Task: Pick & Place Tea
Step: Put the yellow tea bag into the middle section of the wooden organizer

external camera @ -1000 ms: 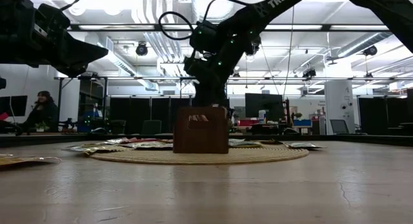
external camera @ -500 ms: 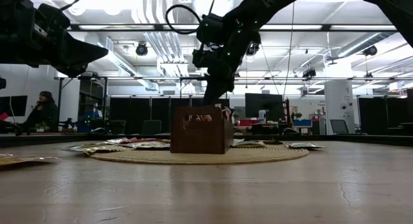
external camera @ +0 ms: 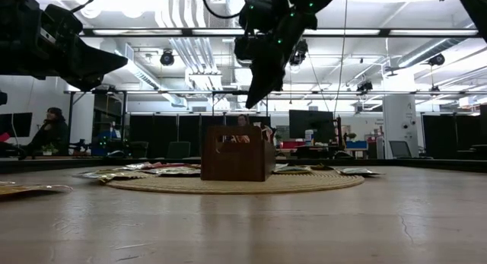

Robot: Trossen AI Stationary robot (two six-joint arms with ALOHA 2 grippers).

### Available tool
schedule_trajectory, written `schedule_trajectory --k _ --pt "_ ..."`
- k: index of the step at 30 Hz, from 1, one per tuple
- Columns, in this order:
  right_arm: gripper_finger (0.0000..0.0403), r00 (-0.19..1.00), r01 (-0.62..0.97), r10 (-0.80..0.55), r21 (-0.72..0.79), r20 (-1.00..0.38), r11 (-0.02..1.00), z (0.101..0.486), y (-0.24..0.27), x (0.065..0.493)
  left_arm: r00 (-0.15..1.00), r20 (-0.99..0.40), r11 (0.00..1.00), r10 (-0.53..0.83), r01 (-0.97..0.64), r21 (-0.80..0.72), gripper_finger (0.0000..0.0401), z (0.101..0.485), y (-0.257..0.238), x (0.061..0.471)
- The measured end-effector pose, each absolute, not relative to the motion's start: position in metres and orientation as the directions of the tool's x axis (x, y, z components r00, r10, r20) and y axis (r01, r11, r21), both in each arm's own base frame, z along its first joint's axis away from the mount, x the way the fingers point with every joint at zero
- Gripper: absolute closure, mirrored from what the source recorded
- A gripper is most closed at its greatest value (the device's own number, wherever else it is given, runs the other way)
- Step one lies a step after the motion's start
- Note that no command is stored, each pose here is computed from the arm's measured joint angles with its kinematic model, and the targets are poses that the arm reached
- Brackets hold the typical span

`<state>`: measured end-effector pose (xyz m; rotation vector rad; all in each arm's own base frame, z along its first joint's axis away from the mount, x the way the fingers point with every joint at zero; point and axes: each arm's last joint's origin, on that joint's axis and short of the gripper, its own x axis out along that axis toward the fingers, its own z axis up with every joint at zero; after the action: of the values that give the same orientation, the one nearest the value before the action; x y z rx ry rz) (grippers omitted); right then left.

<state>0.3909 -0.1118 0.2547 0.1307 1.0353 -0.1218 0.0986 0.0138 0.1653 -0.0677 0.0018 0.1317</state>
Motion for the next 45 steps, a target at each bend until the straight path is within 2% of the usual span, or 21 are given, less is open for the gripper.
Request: schedule_trajectory --k 14,26,33,45 --pt "0.0394 0.4 0.126 0.017 0.073 -0.917 0.989 0.233 -0.077 0.363 0.991 -0.006 0.989 0.131 -0.131 -0.067 0.0401 0.165 0.014 0.099" --pt "0.0394 0.407 0.079 0.037 0.075 -0.913 0.994 0.227 -0.053 0.331 0.991 -0.006 0.989 0.131 -0.131 -0.067 0.0401 0.165 0.014 0.099" --pt "0.0394 0.39 0.131 0.042 0.1 -0.92 0.986 0.223 -0.046 0.305 0.991 -0.007 0.989 0.131 -0.131 -0.067 0.0401 0.165 0.014 0.099" --pt "0.0394 0.36 0.094 0.066 0.107 -0.931 0.99 0.211 -0.025 0.26 0.991 -0.006 0.989 0.131 -0.131 -0.067 0.0401 0.165 0.014 0.099"
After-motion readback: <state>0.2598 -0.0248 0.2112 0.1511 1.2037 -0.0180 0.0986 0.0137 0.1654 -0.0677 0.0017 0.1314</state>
